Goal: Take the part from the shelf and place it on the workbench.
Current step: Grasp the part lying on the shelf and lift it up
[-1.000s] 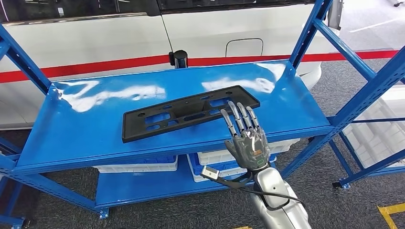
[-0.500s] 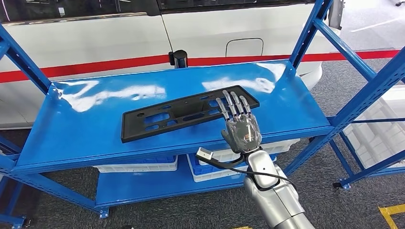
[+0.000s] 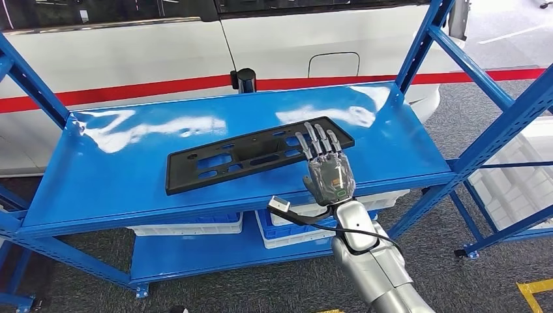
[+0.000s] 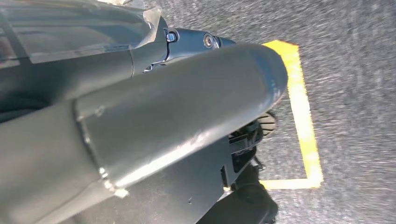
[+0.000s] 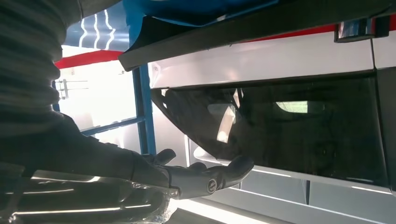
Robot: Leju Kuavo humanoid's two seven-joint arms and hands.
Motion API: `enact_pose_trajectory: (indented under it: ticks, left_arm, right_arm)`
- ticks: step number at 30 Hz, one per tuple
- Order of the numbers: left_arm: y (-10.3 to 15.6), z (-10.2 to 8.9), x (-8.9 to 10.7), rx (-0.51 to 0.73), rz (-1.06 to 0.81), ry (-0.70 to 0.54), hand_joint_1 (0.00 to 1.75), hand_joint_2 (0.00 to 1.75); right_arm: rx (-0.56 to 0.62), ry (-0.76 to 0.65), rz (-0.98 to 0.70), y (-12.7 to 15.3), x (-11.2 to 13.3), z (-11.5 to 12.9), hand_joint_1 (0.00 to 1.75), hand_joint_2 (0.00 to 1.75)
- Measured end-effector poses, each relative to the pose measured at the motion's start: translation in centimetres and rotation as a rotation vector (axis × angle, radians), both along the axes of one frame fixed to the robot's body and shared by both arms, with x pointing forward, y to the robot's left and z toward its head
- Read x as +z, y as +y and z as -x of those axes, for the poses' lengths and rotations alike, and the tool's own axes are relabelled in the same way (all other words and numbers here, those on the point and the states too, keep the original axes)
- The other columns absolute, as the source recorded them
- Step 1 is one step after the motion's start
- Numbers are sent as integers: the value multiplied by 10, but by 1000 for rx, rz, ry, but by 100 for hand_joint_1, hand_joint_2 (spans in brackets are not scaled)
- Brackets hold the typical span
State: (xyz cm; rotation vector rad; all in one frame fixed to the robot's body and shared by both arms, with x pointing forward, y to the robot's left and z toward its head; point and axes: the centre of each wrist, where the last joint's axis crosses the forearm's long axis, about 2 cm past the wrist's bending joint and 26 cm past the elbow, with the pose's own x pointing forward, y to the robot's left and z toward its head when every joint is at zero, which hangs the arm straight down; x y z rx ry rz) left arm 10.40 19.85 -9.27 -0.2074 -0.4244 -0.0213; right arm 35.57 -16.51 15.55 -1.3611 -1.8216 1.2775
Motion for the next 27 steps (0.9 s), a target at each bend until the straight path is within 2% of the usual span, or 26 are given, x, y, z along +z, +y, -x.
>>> enact_pose_trajectory:
  ticks: [7,27]
  left_arm:
    - [-3,-13,4,-10,3,-3,0,0]
    - [-4,-14,4,-12,4,-5,0,0]
  right_arm:
    - [-3,25,14,4,-1,-9,0,175]
    - [-18,63,32,11,-5,-15,0,175]
